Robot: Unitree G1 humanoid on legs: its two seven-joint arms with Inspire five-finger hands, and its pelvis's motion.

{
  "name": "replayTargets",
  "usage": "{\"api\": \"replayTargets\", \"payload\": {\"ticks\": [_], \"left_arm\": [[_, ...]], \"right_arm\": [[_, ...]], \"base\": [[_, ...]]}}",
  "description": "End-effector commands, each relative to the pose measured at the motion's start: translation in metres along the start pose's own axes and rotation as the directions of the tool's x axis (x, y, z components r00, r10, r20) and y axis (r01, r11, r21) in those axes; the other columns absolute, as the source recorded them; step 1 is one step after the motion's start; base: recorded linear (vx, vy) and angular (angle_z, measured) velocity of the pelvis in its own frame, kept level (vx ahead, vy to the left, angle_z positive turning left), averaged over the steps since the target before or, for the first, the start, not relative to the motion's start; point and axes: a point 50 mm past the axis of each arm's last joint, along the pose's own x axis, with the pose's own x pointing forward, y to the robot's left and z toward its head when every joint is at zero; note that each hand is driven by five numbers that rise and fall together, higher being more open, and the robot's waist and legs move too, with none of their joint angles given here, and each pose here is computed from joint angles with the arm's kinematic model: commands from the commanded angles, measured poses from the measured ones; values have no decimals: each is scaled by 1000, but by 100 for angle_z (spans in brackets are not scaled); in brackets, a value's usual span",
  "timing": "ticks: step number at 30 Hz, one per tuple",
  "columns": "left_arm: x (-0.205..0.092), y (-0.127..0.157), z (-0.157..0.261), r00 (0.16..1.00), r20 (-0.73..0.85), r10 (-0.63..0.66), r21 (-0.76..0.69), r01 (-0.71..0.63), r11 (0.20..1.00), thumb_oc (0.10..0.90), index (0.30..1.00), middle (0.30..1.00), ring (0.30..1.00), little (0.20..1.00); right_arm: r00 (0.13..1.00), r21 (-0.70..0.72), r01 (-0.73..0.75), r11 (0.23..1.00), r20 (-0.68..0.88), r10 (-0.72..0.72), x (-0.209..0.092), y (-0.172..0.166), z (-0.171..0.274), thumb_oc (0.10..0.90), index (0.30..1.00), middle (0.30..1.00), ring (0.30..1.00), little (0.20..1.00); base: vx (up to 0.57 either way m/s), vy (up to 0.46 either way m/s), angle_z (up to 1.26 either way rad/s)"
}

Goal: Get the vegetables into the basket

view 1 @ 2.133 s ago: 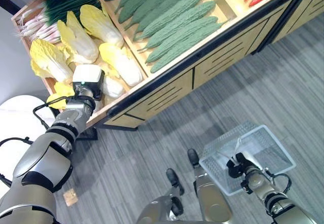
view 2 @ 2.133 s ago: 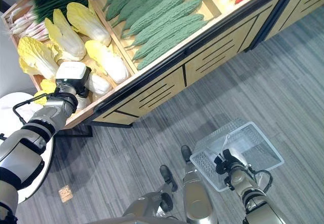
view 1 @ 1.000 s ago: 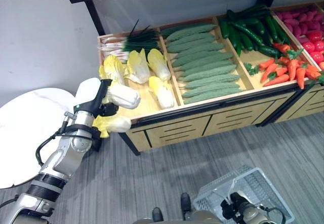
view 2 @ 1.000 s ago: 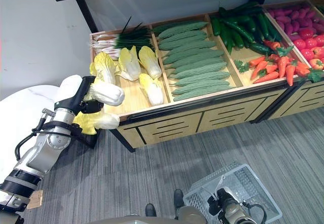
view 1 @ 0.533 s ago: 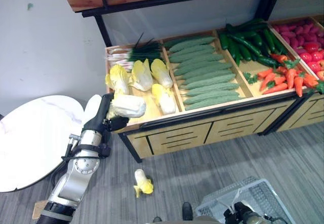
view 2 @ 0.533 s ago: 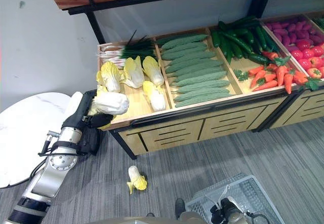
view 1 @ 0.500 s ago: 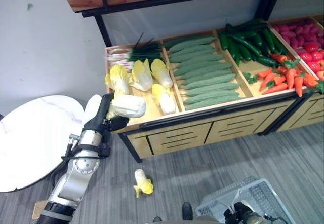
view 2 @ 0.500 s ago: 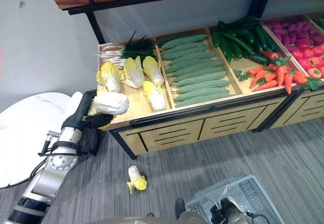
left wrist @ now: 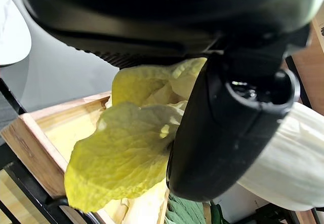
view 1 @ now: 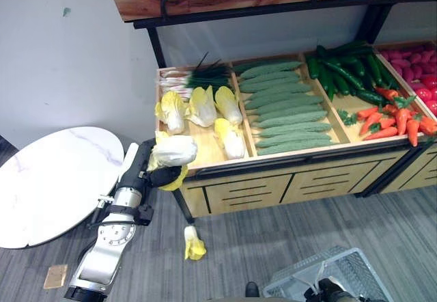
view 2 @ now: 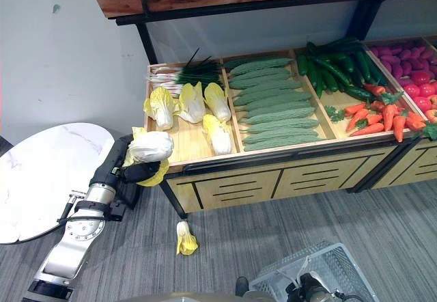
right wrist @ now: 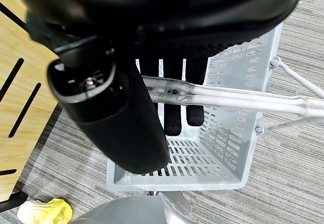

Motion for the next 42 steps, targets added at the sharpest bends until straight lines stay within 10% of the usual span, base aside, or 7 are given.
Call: {"api": "replayTargets", "payload": {"ticks": [1,42], "left_arm": [[12,29,61,947,305,103,0,-108,994,400,300,300,300,300],[34,8,59,964,261,50,-65,-34,997,400,300,300,300,300]], "right_arm": [[1000,3,6,1000,-12,-6,2,1,5,400,300,300,300,300],[993,100,121,988,0,-122,1,-16,5,400,300,300,300,300]], "base": [[-12,86,-3],[46,-40,-42]]}}
